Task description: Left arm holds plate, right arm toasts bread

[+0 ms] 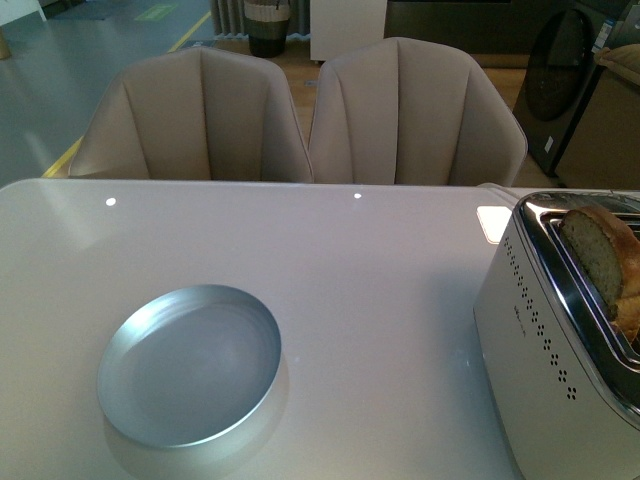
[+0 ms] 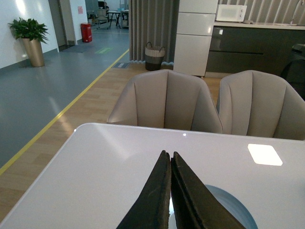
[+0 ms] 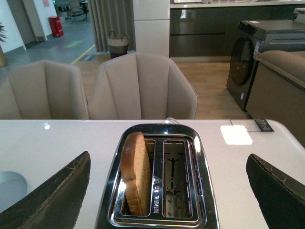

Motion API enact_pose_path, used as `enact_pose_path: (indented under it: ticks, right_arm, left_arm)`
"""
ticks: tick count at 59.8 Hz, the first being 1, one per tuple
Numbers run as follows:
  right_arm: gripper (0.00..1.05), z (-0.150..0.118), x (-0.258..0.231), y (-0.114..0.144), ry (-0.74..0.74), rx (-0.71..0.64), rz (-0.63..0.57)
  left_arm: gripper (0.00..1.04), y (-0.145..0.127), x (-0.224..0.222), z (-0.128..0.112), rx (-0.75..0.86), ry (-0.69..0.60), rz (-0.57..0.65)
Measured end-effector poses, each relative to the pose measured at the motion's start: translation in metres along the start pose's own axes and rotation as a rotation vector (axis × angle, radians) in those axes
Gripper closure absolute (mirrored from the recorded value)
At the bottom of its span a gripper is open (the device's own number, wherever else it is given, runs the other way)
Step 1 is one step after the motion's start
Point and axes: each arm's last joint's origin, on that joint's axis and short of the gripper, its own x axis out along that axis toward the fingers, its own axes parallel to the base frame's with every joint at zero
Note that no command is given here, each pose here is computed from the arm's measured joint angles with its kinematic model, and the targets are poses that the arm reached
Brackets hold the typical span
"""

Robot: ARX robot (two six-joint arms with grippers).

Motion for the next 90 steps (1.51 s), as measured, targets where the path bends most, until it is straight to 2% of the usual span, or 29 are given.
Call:
enact_pose_path:
  ticks: [5,6,14,32,90]
  right_arm:
    - [0.09,0.0000,0.0000,0.0000,0.000,0.000,0.000]
    - [0.09,0.0000,0.0000,0.0000,0.000,0.000,0.000]
    - [0.09,0.0000,0.0000,0.0000,0.000,0.000,0.000]
    - [0.09,0.0000,0.0000,0.0000,0.000,0.000,0.000]
    - [0.09,0.0000,0.0000,0.0000,0.000,0.000,0.000]
  left_arm:
    - [1.01,0.0000,0.0000,0.0000,0.000,0.000,0.000]
    - [0.98,0.0000,0.0000,0.0000,0.000,0.000,0.000]
    - [0.63,0.0000,0.0000,0.0000,0.000,0.000,0.000]
    - [0.07,0.0000,0.0000,0.0000,0.000,0.000,0.000]
    - [0.07,0.0000,0.0000,0.0000,0.002,0.000,0.000]
